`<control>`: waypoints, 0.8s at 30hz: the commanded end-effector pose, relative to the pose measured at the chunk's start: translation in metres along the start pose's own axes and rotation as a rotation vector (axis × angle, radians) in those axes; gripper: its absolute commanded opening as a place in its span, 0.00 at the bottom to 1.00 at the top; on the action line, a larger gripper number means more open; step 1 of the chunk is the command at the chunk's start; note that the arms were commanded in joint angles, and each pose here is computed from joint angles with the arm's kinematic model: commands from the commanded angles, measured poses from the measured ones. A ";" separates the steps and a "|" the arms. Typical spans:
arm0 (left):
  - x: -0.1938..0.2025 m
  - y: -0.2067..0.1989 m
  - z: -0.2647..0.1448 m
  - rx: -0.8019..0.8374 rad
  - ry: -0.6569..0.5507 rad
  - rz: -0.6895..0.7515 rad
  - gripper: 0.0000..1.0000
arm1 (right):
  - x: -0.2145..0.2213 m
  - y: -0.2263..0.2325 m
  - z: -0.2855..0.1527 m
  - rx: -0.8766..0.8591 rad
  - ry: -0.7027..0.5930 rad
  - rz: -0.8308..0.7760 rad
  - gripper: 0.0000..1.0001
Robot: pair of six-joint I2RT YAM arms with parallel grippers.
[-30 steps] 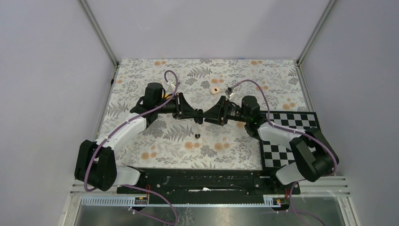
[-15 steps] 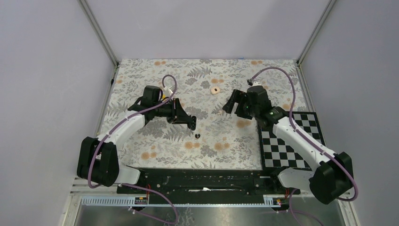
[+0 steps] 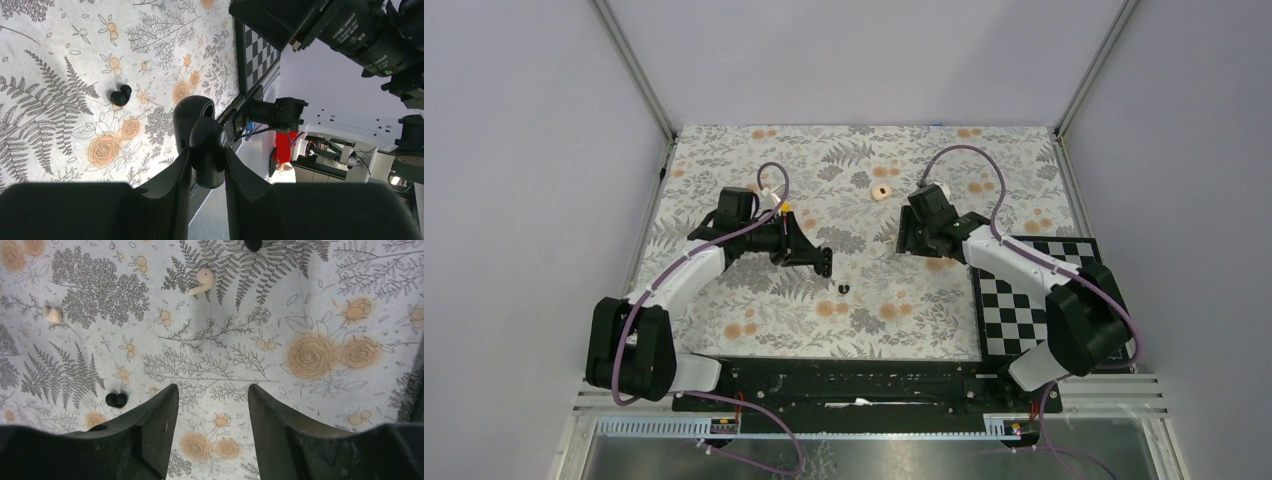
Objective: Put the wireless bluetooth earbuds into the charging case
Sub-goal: Pick up the earbud from the center of the board.
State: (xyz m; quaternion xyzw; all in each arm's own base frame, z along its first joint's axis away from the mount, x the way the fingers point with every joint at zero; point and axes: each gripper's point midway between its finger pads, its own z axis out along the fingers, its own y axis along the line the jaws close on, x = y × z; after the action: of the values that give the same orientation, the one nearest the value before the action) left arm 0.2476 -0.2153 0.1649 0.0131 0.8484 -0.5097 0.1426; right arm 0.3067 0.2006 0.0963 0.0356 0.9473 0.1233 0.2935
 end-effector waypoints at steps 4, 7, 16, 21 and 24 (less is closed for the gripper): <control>-0.002 -0.014 -0.005 0.066 -0.046 0.029 0.00 | -0.018 0.016 0.047 -0.008 -0.049 -0.004 0.53; -0.005 -0.014 -0.005 0.059 -0.055 0.031 0.00 | -0.029 0.015 0.059 0.024 -0.063 0.004 0.49; -0.008 -0.018 -0.006 0.069 -0.065 0.046 0.00 | -0.034 0.016 0.093 0.058 -0.009 0.061 0.46; -0.005 -0.013 -0.004 0.066 -0.056 0.038 0.00 | -0.039 0.013 0.103 0.092 -0.023 0.067 0.47; -0.005 -0.014 -0.004 0.070 -0.051 0.038 0.00 | -0.040 0.012 0.109 0.102 -0.018 0.069 0.46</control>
State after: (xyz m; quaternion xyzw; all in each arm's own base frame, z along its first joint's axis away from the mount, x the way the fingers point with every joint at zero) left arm 0.2471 -0.2166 0.1669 -0.0009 0.8391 -0.5228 0.1506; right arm 0.3813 0.2293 0.0279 0.0676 0.9551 0.0926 0.2732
